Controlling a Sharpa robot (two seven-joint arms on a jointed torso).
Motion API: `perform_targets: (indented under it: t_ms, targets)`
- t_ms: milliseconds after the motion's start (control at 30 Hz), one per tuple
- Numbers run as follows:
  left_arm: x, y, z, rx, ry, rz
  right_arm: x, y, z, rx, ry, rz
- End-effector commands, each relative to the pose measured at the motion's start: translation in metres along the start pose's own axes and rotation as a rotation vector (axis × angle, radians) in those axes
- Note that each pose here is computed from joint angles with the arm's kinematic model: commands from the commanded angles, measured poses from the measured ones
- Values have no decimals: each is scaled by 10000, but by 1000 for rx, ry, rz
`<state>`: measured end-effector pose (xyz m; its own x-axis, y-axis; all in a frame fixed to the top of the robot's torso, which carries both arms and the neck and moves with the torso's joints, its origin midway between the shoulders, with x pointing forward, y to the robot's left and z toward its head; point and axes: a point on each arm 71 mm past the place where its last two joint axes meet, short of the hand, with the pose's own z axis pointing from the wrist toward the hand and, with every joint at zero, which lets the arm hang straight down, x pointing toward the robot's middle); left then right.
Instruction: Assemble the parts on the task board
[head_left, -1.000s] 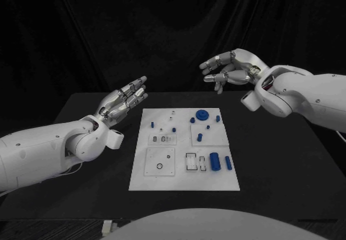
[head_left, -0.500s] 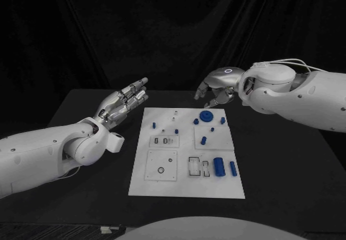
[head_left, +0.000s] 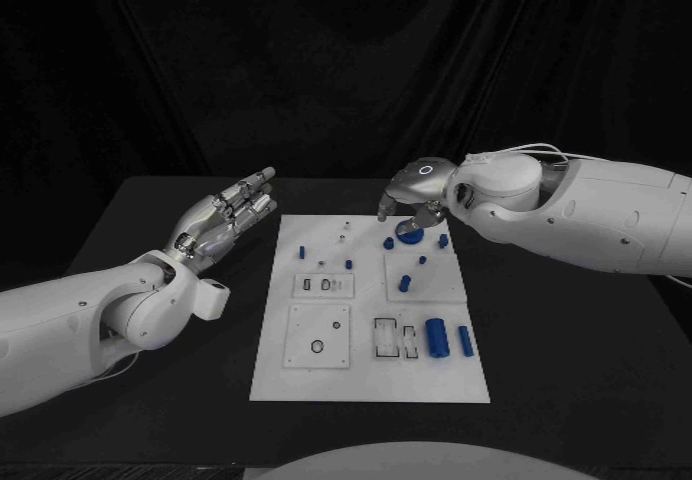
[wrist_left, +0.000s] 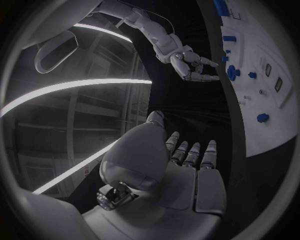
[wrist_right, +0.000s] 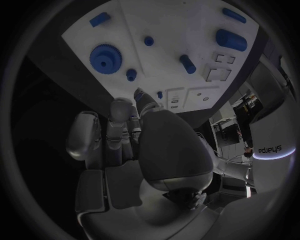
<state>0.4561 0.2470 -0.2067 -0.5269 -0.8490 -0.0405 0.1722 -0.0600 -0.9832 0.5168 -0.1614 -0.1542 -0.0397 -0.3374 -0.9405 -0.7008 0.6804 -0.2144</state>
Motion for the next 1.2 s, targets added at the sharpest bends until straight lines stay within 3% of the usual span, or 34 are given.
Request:
perform_targets:
  t_ms: [33,1200]
  targets:
    - [12,-173,1,234,23,-14,60,3,22,13,2,-44]
    - [2,-150,13,219,49,-39,496,38,196,-8,-10,-11]
